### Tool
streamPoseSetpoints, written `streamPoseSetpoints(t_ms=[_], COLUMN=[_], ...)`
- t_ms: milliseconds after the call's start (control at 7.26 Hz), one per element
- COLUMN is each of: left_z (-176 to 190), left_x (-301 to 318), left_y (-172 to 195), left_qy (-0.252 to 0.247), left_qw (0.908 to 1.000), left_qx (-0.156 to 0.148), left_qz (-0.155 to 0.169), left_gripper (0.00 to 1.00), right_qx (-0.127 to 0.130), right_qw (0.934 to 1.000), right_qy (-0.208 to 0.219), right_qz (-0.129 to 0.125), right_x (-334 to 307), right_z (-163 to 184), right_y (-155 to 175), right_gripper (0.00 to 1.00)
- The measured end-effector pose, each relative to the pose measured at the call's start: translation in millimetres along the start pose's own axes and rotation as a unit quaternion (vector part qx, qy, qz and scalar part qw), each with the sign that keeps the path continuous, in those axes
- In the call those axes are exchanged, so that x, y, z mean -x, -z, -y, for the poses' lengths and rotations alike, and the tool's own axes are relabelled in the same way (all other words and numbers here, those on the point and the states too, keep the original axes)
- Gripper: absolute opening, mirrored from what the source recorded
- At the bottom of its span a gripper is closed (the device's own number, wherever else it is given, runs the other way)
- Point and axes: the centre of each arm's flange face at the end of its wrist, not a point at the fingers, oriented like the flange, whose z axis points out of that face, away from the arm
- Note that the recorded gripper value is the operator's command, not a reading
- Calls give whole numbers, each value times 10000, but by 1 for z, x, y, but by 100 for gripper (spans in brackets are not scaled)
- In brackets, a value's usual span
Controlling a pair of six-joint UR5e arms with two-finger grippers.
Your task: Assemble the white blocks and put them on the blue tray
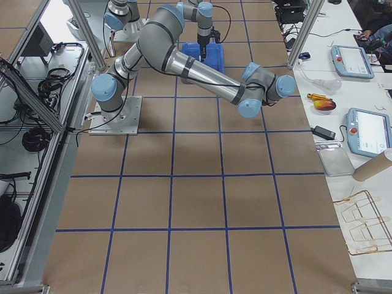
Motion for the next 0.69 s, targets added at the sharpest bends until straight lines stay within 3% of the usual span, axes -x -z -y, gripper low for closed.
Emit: streamPoseSetpoints(t_ms=[275,413,688], left_z=[1,2,19], left_x=[0,0,18], left_y=[1,5,33], left_qy=[-13,-27,-125], left_qw=[10000,10000,9993], left_qx=[-23,-74,-262], left_qz=[-9,-34,-246], left_gripper=[67,76,76], right_qx=[4,49,206], right_qw=[9998,9997,9993], right_qy=[-50,-126,-298], right_qz=[199,178,-107], right_x=[18,34,77], right_z=[56,82,131], right_y=[-16,-24,-45], right_gripper=[0,0,0])
